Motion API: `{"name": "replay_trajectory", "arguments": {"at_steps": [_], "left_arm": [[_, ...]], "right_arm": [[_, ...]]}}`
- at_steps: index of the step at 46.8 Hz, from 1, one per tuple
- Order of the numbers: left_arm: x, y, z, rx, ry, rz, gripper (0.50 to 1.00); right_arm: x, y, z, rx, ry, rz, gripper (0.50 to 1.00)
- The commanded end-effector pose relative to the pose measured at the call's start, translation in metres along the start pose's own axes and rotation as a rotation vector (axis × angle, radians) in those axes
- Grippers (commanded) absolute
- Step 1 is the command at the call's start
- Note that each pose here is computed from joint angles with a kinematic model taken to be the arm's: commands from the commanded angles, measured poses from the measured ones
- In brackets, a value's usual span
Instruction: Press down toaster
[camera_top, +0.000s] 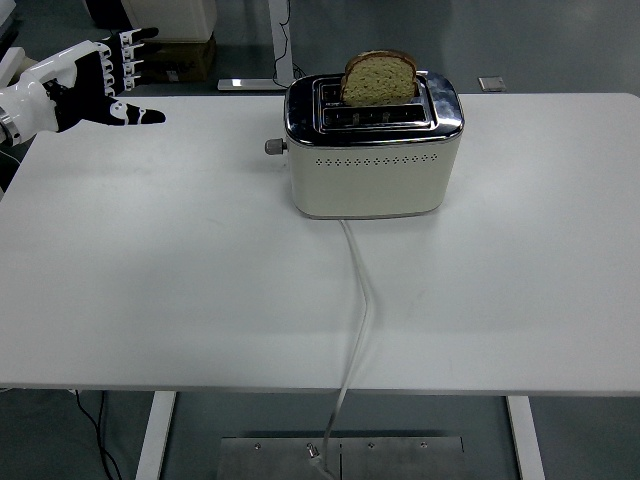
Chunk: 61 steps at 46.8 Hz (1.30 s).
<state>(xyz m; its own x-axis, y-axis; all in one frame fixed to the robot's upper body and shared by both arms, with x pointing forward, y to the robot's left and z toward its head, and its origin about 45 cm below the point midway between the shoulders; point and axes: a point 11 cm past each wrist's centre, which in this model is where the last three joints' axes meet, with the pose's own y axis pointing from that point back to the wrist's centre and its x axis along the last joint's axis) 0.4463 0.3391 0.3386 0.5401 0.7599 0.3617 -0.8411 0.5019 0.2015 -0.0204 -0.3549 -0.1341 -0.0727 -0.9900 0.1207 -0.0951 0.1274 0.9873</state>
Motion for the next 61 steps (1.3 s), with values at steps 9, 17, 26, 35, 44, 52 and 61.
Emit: {"name": "replay_trajectory", "arguments": {"at_steps": [9,17,26,35,44,52,61], "left_arm": [[-0.022,-0.005,-0.023,0.140,-0.226,-0.131,1.000],[-0.039,-0.017,-0.030,0.191,-0.282,-0.194,1.000],[-0.053,-0.029,-0.027,0.187,-0.293,-0.223,1.000],[-0.054,-0.045,-0.026,0.199,-0.300,-0.219,1.000],[-0.064,-0.059,-0.035,0.225,-0.300,-0.233,1.000],[-0.070,-0.066,-0.030,0.220,-0.333,-0.247,1.000],[-0.071,-0.071,-0.019,0.203,-0.355,-0.250,1.000]], "right_arm": [[0.000,0.000,0.000,0.000,0.000,0.000,0.998],[0.000,0.000,0.000,0.000,0.000,0.000,0.998],[0.000,0.000,0.000,0.000,0.000,0.000,1.000],[0.000,0.000,0.000,0.000,0.000,0.000,0.998],[0.000,0.000,0.000,0.000,0.000,0.000,1.000],[0.000,0.000,0.000,0.000,0.000,0.000,0.998],[0.000,0.000,0.000,0.000,0.000,0.000,0.998]]}}
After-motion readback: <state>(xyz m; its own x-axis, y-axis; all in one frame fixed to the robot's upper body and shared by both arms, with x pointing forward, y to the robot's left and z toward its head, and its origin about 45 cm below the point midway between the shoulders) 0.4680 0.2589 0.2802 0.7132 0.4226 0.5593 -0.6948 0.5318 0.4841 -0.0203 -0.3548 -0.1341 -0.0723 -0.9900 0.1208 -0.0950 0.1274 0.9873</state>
